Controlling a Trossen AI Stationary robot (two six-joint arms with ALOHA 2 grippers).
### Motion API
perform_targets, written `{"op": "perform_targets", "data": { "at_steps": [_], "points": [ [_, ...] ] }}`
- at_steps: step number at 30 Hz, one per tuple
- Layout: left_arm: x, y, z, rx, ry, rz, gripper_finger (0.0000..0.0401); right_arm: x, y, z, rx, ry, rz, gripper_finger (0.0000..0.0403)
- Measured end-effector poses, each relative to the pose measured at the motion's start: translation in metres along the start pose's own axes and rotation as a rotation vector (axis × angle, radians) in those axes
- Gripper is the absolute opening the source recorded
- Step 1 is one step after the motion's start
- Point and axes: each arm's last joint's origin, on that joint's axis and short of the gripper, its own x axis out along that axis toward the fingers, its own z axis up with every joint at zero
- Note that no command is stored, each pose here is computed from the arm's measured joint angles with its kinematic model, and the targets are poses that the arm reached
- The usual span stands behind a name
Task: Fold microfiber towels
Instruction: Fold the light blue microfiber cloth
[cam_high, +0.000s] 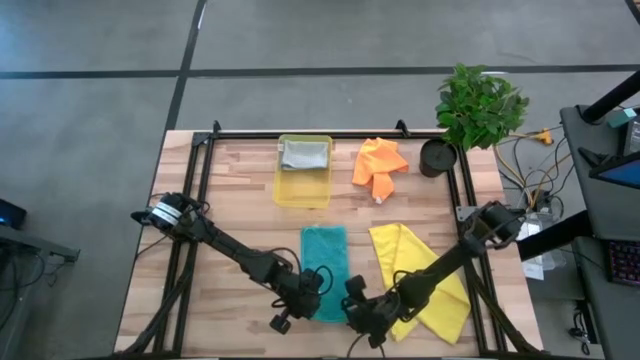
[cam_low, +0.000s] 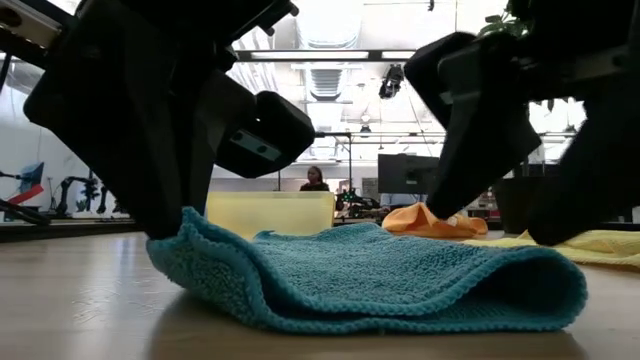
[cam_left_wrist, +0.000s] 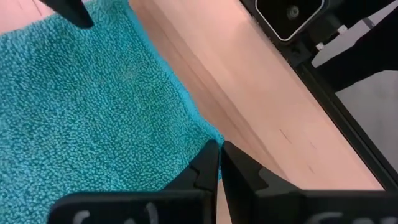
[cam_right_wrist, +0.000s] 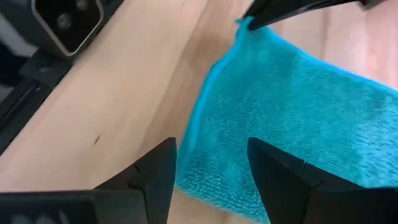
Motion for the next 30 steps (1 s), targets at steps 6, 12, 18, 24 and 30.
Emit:
{"op": "perform_targets", "data": {
  "at_steps": [6, 12, 18, 24, 30],
  "points": [
    [0.000, 0.000, -0.001, -0.002, 0.005, 0.001, 0.0000, 0.003, -0.004, -0.008, -0.023, 0.039, 0.100, 0.0187],
    [0.000, 0.001, -0.001, -0.004, 0.007, 0.002, 0.0000, 0.004, -0.002, -0.020, -0.036, 0.073, 0.106, 0.0180],
    [0.000, 0.001, -0.001, -0.004, 0.007, 0.002, 0.0000, 0.005, -0.002, -0.021, -0.038, 0.074, 0.105, 0.0172],
    [0.000, 0.001, -0.002, -0.004, 0.008, 0.003, 0.0000, 0.008, -0.001, -0.023, -0.034, 0.076, 0.098, 0.0137],
    [0.000, 0.001, -0.002, -0.024, 0.009, 0.005, 0.0000, 0.019, 0.005, -0.019, 0.021, 0.073, 0.098, 0.0044]
  ]
}}
